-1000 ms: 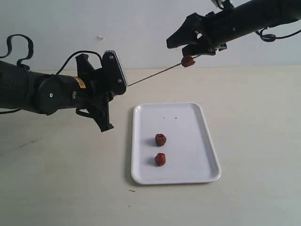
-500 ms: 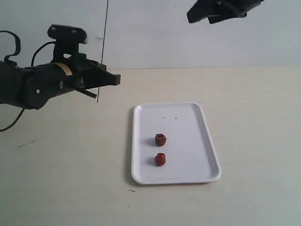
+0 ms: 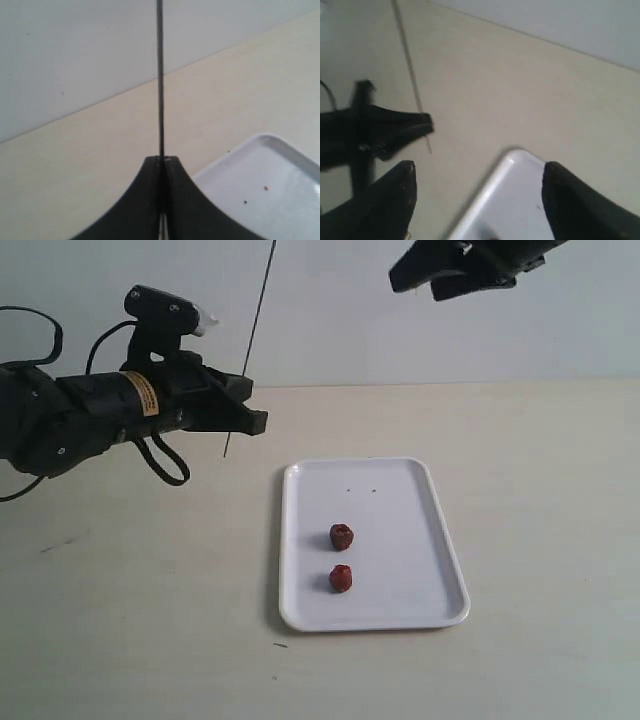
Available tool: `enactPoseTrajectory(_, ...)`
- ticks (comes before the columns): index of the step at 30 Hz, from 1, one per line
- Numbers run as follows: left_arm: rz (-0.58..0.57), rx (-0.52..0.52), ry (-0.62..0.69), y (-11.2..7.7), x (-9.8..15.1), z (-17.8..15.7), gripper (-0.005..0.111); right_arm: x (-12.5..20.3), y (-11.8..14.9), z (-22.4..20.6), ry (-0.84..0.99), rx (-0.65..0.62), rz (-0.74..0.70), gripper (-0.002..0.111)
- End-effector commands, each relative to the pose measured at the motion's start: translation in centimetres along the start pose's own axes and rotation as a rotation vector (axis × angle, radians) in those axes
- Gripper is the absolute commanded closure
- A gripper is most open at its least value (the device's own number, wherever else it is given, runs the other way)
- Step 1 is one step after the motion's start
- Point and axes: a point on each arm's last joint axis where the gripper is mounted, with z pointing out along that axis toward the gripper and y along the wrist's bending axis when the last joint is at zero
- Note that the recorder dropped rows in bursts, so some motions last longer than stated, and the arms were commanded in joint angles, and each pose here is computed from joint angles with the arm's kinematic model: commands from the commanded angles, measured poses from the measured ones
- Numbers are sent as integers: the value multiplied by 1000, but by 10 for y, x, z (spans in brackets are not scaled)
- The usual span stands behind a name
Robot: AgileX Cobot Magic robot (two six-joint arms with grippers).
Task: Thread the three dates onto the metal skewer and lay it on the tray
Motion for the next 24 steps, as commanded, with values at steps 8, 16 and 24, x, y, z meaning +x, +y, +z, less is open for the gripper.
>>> enactPoseTrajectory(8, -79, 20, -27, -2, -5, -2, 107, -25, 15, 21, -296, 28, -34, 44)
enactPoseTrajectory(16, -67, 35, -26, -3, -5, -2, 107, -33, 48, 59, -413, 116, -188, 44)
enactPoseTrajectory(24, -89, 36, -25, -4, -5, -2, 107, -37, 55, 68, -475, 135, -195, 46)
